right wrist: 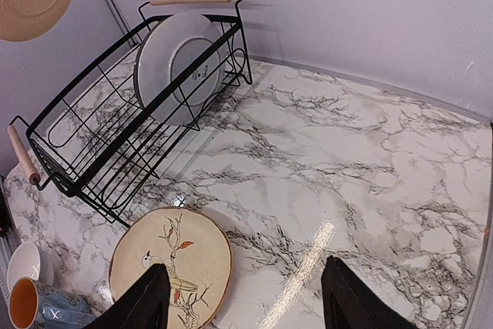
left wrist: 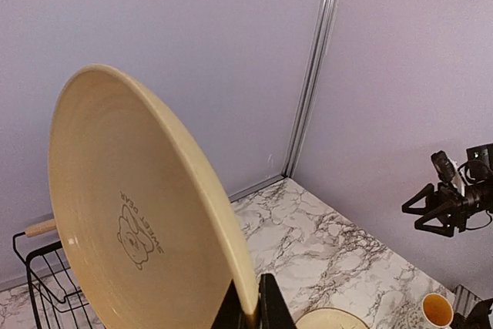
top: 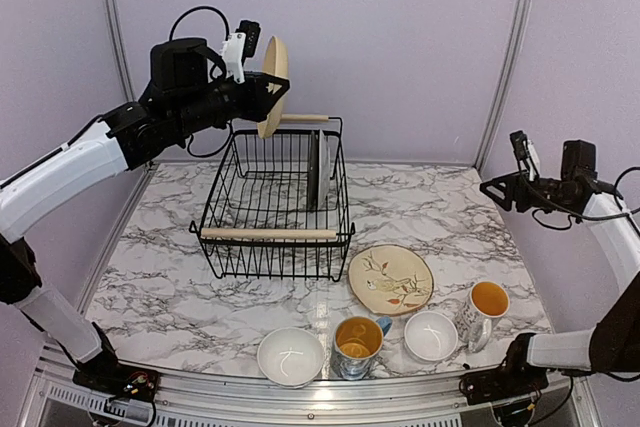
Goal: Load the mixed dishes into the dish rack
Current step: Insert the plate into the dish rack.
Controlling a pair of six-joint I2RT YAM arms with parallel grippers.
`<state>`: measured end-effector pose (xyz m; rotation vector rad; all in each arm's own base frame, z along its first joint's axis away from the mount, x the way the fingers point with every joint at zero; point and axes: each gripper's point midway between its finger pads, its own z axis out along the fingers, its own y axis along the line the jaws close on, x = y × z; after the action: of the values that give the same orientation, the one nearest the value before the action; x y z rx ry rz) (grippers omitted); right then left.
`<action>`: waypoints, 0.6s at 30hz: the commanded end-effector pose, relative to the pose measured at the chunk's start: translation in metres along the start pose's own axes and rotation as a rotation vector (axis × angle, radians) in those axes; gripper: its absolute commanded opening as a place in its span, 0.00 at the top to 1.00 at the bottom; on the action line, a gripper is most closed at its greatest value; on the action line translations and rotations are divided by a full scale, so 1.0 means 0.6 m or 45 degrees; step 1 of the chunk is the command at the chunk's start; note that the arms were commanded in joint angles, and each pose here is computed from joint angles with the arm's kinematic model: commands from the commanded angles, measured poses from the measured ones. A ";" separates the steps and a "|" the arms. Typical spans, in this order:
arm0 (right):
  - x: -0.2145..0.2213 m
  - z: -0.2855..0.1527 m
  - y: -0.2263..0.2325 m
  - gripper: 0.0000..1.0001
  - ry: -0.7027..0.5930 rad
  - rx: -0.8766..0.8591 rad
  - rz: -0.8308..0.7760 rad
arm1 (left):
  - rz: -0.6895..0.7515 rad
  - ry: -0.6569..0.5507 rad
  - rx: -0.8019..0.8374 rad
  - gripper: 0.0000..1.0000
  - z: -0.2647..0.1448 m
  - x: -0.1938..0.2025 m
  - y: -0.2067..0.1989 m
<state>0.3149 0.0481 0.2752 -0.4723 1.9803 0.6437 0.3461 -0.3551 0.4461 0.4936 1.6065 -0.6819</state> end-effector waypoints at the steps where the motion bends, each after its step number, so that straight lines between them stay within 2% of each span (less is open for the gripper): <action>1: 0.015 0.021 -0.029 0.35 -0.062 0.033 -0.051 | -0.335 -0.086 0.266 1.00 0.001 -0.014 0.032; 5: 0.051 0.045 -0.042 0.36 -0.021 -0.016 0.008 | -0.473 -0.094 0.313 1.00 0.019 0.009 0.123; 9: 0.070 0.053 -0.053 0.36 0.018 0.006 0.018 | -0.628 -0.081 0.531 1.00 0.049 0.040 0.171; 13: 0.076 0.051 -0.056 0.36 0.016 0.036 -0.003 | -0.759 -0.075 0.717 1.00 0.069 0.063 0.183; 18: 0.082 0.052 -0.056 0.36 0.023 0.033 -0.002 | -0.794 -0.028 0.726 1.00 0.094 0.095 0.191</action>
<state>0.3304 0.0416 0.2061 -0.4441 2.0316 0.6584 0.4792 -0.3034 0.3305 0.2309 1.6774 -1.5207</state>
